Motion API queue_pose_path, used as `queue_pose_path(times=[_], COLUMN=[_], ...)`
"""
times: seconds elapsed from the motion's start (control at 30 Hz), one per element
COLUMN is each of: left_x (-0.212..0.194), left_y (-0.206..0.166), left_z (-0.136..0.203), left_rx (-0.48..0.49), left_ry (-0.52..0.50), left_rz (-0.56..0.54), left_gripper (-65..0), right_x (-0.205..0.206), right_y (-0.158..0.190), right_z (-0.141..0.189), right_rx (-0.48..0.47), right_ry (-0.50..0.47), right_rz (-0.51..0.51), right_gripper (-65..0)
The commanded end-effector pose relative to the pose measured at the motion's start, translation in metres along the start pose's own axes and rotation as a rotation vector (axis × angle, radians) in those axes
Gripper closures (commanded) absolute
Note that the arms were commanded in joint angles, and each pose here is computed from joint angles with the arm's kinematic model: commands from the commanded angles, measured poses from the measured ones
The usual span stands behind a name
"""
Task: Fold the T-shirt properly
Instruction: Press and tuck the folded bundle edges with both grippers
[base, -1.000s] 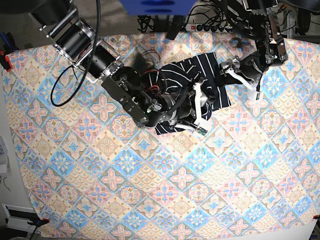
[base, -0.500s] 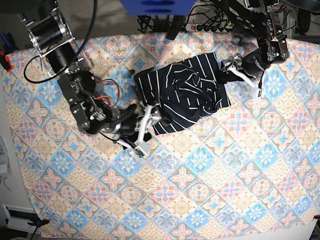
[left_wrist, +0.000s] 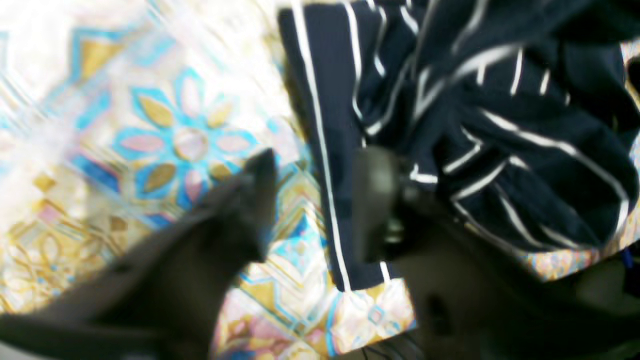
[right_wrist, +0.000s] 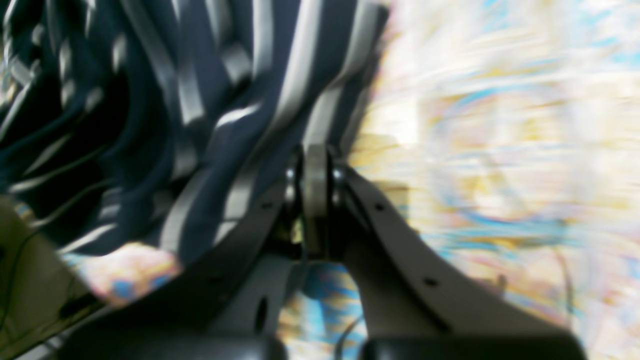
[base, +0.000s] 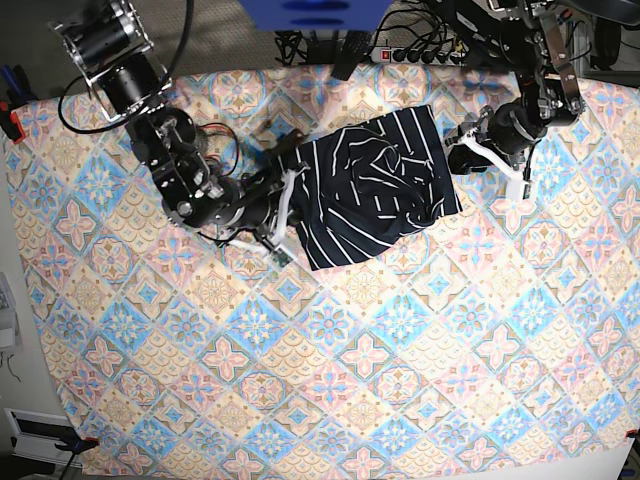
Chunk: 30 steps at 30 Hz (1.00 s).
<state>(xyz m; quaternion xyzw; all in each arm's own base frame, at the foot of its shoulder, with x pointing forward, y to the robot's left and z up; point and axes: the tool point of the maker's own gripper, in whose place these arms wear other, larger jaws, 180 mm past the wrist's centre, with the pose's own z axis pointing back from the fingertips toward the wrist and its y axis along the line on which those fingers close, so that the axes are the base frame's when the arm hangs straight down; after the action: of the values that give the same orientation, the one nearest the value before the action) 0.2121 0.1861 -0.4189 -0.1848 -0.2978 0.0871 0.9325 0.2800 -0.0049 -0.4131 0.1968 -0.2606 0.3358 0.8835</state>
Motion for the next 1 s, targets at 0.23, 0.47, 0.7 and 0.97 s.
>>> queue_pose_path(times=[0.23,0.47,0.7,0.97], left_x=[0.014,0.014,0.014,0.014], left_y=[-0.002,-0.002,-0.002,-0.003], left_z=[0.003,0.003,0.003,0.010], left_rx=[-0.008,-0.006,-0.010,-0.006], left_ry=[-0.042,-0.044,-0.045,-0.053], left_rz=[-0.012,-0.014,-0.012,-0.029], left_gripper=[-12.4,-12.4,-12.4,-12.4], right_x=[0.005,0.012,0.046,0.074], right_y=[0.058,0.120,0.154,0.125], right_z=[-0.016,-0.028,-0.029,-0.023], right_rx=[0.097,0.221,0.273,0.206], right_ry=[0.015,0.036,-0.018,-0.080], right_rz=[0.177,0.378,0.501,0.442], right_gripper=[0.0,0.0,0.0,0.0])
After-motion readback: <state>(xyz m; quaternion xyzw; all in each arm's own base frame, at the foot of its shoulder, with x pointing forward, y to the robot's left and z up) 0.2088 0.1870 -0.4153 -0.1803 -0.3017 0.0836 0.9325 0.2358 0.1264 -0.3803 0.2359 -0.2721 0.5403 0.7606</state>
